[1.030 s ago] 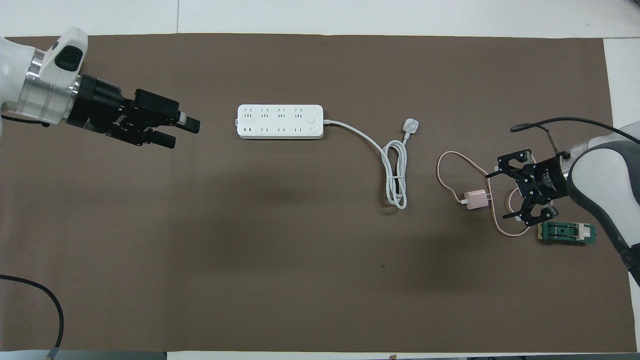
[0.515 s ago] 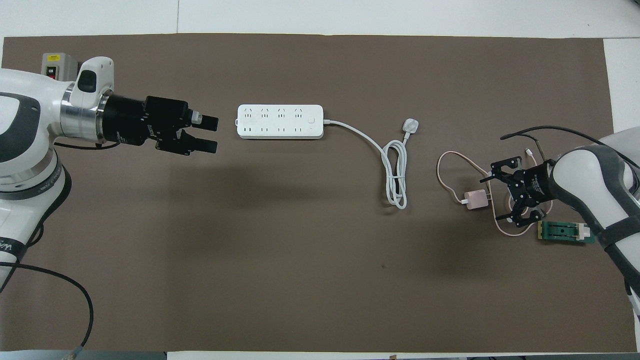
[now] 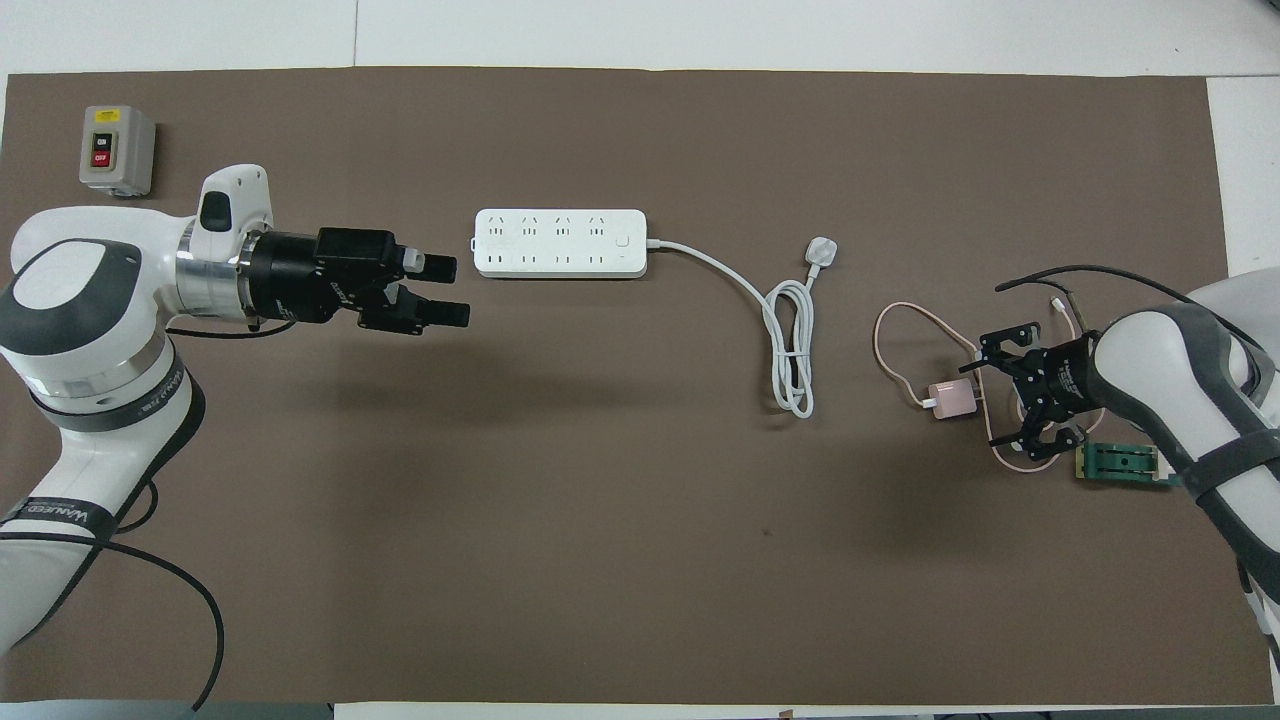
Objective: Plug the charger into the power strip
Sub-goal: 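Move the left gripper toward the power strip while the right gripper approaches the charger, then close the right gripper on the pink charger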
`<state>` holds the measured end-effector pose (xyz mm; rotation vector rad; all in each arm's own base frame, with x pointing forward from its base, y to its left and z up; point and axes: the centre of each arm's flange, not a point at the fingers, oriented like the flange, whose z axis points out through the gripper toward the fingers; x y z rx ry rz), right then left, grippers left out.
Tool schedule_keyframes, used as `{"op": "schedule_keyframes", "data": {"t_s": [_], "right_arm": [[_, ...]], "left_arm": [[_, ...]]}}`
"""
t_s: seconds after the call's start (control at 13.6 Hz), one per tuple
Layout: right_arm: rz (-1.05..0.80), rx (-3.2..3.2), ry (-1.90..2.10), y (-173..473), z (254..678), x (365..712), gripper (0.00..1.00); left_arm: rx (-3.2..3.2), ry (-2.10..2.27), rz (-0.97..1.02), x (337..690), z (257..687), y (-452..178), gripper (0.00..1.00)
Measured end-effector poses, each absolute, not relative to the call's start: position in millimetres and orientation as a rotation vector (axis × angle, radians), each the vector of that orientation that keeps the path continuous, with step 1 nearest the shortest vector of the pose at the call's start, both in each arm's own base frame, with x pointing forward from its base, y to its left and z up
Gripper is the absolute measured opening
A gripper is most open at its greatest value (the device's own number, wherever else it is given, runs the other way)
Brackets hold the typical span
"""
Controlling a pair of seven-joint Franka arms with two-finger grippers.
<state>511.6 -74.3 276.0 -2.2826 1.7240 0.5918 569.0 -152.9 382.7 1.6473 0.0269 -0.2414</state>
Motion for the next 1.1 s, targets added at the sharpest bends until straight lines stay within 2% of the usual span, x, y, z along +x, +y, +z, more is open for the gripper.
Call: {"op": "schedule_keyframes", "data": {"t_s": [0.37,0.44,0.74,1.1], "right_arm": [[0.58,-2.284,1.731,-74,271,509,1.0],[0.571,-2.285,1.731,-74,271,510,0.93],[0.541,-2.294,1.723,-69,273,513,0.48],[0.547,-2.293,1.721,-66,276,516,0.48]], "left_arm": [[1.61,0.054,-0.099,545,342,-184,1.0],[1.616,0.068,-0.077,542,338,-187,1.0],[1.613,0.106,-0.045,533,333,-197,1.0],[1.623,0.12,-0.023,529,328,-204,1.0]]}}
